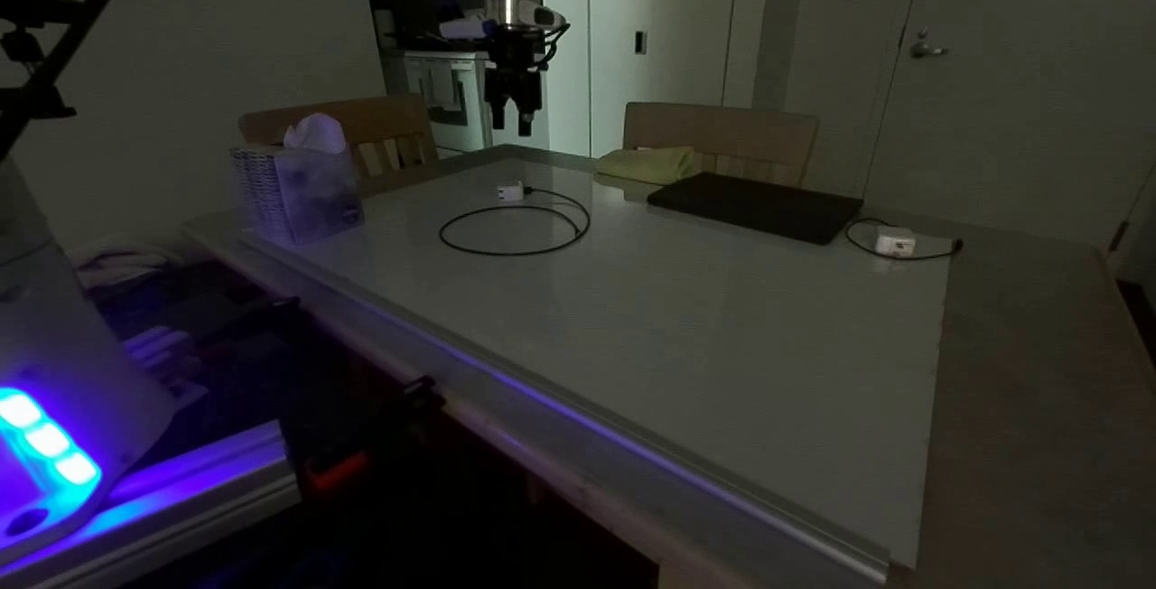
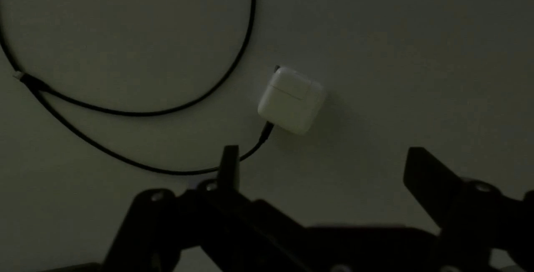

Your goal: Unwind the charger on the table

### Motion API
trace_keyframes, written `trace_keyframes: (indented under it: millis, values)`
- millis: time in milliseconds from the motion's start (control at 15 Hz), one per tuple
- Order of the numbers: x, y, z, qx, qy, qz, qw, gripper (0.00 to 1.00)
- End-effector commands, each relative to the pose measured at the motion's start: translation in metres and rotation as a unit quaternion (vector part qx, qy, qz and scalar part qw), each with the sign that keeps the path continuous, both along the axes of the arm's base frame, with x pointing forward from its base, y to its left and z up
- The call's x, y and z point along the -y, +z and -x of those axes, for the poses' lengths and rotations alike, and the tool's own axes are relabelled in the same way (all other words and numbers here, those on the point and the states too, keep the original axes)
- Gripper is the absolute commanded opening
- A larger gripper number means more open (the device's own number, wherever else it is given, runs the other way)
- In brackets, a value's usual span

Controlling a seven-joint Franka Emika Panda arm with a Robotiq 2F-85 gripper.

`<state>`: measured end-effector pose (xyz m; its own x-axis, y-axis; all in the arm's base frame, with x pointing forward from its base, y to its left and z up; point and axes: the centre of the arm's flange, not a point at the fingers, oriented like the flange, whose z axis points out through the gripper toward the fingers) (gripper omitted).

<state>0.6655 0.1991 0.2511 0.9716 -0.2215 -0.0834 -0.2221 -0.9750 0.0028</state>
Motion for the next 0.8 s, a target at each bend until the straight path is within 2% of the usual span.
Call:
trace_keyframes:
  millis: [0, 267, 600, 733]
  values:
    - [0.014, -0.006, 0.017, 0.033, -0.011, -0.038, 0.9987, 1.0]
    - [0.025, -0.026, 0.024, 0.066, -0.001, -0.086, 0.9941, 1.0]
    - [0.039, -0.044, 0.044, 0.035, -0.004, -0.098, 0.9946, 1.0]
    - [0.041, -0.05, 0.044, 0.017, -0.011, -0.115, 0.9931, 1.0]
